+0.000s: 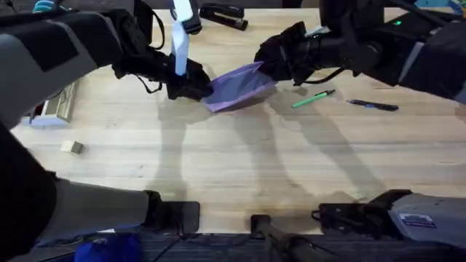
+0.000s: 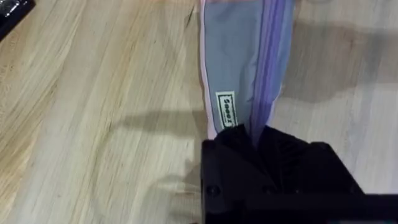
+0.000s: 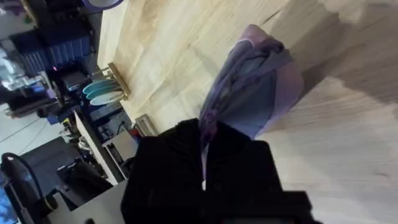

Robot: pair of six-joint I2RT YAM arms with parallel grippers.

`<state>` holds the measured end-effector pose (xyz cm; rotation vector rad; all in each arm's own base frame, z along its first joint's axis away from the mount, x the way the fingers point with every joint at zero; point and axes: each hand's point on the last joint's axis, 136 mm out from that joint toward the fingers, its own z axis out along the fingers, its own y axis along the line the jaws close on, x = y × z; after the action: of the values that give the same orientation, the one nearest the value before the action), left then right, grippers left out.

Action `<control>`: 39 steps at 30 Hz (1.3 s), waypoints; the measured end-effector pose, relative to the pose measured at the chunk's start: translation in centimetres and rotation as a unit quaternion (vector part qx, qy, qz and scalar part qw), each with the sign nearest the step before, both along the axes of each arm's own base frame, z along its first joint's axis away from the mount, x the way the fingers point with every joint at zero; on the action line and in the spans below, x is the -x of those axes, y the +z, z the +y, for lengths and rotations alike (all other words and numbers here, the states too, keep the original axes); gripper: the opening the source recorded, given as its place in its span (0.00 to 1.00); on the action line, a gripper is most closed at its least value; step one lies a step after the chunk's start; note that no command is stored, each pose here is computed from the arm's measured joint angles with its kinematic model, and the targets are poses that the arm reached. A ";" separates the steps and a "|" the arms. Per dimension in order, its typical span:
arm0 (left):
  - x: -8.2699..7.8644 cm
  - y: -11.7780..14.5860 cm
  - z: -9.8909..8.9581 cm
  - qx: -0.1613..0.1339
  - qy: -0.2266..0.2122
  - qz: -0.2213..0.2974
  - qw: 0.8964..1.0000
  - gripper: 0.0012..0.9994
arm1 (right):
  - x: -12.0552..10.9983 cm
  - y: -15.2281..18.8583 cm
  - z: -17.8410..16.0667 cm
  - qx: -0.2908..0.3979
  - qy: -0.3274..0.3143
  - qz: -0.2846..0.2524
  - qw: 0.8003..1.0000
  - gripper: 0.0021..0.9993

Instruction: Unzip the bag, pick up the pens from the table one at a time and place them inside, then zip the bag closed.

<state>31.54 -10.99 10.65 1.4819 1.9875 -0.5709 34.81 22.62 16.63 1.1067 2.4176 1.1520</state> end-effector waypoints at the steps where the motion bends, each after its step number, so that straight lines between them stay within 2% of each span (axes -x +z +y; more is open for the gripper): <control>1: 0.0 0.0 0.0 0.000 0.000 0.000 1.000 0.04 | 0.0 0.0 0.0 0.001 0.001 -0.001 1.000 0.03; 13: 0.0 0.0 0.0 -0.001 0.000 0.001 1.000 0.04 | 0.1 0.2 0.1 -0.002 0.007 -0.003 1.000 0.03; 23: 0.1 0.1 -0.2 0.005 -0.002 0.002 1.000 0.04 | 0.7 1.9 0.2 -0.016 0.016 -0.018 1.000 0.03; 39: 0.1 0.0 -0.1 0.003 -0.001 0.002 1.000 0.04 | 0.9 1.8 0.4 -0.012 0.024 -0.021 0.999 0.03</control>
<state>31.42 -11.10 10.69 1.4814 1.9863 -0.5808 33.90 23.04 18.46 1.0250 2.4173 1.2096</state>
